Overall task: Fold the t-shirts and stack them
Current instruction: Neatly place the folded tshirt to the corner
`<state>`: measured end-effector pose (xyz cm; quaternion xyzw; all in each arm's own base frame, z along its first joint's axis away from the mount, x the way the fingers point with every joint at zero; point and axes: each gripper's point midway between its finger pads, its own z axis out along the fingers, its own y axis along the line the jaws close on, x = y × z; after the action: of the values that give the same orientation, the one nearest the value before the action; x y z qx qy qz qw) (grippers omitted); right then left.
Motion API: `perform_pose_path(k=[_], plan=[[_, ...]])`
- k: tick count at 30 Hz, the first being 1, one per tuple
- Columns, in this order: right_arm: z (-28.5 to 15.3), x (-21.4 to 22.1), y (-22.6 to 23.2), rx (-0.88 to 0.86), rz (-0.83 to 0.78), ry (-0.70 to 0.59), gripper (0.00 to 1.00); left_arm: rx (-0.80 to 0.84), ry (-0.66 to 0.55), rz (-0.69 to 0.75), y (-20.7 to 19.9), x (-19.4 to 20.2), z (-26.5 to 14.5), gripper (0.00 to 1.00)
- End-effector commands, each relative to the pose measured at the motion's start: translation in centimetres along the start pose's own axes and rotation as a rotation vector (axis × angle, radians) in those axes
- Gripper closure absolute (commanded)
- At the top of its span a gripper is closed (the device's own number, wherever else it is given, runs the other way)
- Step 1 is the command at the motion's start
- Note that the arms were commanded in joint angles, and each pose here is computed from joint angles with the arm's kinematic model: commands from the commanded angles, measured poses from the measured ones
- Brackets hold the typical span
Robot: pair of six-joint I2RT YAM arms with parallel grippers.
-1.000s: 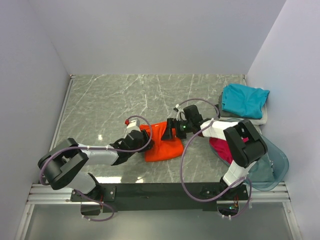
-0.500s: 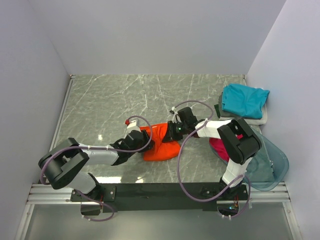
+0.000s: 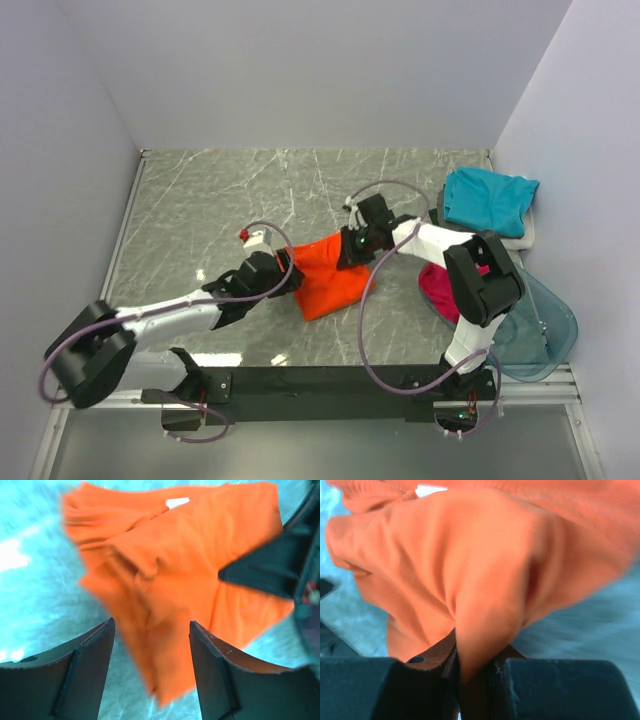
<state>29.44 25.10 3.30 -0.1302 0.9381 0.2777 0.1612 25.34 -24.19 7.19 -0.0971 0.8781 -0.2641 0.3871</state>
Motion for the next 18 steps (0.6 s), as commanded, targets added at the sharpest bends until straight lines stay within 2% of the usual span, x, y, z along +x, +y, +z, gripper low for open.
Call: perform_pose_path(k=[1, 9, 18], plan=[[-4.8, -5.6, -2.3, 0.129, -0.091, -0.107, 1.0, -0.019, -0.058, 0.008, 0.9, -1.8, -1.8, 0.33], [-11.4, -11.7, -7.3, 0.271, -0.078, -0.196, 1.0, -0.031, -0.119, -0.043, 3.5, -2.5, -4.3, 0.31], [-21.3, -16.9, -12.9, 0.435, -0.027, -0.318, 1.0, -0.072, -0.09, -0.06, 6.1, -0.8, -4.5, 0.3]])
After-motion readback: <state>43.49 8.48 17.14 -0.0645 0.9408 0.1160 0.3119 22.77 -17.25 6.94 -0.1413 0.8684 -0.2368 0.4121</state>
